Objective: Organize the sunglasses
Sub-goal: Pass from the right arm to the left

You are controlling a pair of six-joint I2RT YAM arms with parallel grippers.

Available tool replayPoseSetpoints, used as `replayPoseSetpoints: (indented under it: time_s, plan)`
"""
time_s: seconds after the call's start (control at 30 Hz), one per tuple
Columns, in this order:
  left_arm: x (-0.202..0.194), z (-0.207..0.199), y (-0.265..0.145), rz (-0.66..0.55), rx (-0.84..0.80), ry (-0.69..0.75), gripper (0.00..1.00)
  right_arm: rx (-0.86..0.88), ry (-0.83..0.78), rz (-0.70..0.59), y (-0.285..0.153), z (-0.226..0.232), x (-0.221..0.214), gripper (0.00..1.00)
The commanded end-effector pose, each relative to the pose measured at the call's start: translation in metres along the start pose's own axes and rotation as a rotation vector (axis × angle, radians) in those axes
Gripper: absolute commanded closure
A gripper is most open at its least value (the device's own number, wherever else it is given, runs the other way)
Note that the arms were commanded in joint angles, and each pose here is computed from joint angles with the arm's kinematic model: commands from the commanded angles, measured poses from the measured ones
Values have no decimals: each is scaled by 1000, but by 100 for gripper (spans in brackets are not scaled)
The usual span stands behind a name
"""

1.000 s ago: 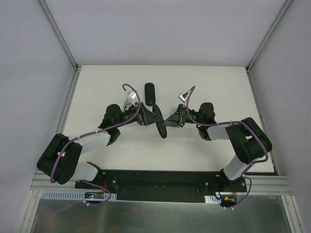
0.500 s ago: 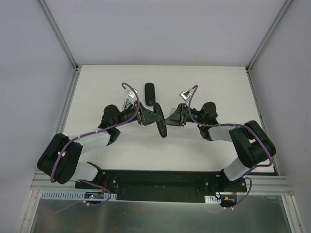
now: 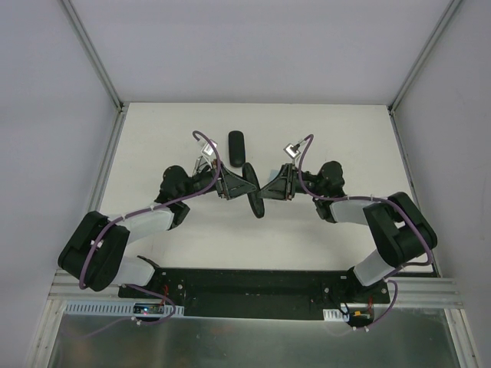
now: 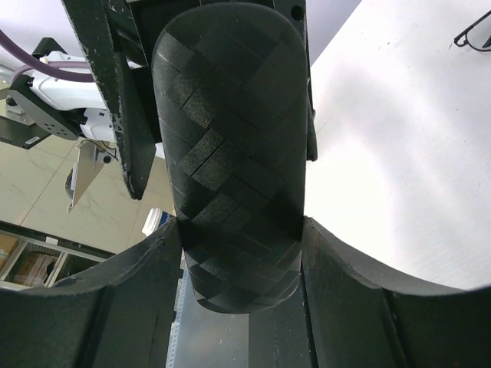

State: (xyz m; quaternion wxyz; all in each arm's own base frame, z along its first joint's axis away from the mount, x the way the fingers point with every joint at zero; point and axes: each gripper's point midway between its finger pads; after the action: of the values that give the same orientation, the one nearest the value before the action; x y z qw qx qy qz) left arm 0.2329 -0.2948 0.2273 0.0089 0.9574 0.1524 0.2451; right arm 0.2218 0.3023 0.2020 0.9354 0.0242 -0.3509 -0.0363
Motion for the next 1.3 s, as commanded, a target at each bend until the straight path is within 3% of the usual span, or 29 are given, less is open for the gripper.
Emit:
replayPoseSetpoints:
  time_s: [0.0, 0.33, 0.43, 0.53, 0.73, 1.03, 1.27]
  plan:
    - [-5, -36, -4, 42, -122, 86, 18, 120, -296, -96, -3, 42, 26, 55]
    - [-6, -37, -6, 38, -118, 88, 28, 123, -307, -96, -4, 45, 25, 55]
    - [-5, -38, -6, 38, -119, 93, 38, 121, -306, -99, -4, 45, 27, 55]
    - [-4, -35, -4, 40, -99, 98, 56, 121, -308, -97, -4, 44, 26, 55]
    - [-2, -24, -4, 39, -28, 109, 67, 115, -303, -102, -3, 41, 27, 55]
    - [5, 11, -3, 42, 171, 99, 72, 90, -249, -93, 1, 27, 27, 61]
    - [5, 24, -2, 49, 222, 76, 75, 24, -262, -75, 1, 15, 24, 62]
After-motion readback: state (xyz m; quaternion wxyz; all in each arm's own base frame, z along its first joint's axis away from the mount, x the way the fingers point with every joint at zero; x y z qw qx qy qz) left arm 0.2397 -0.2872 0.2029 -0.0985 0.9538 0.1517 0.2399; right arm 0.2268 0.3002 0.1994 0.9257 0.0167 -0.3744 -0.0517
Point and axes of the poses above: each gripper's point midway between its finger pads, its own y axis out along the fingers, its own z axis along the line the jaws close on, x = y × z, and after that the axes turned 10 degrees about -y, right-handed
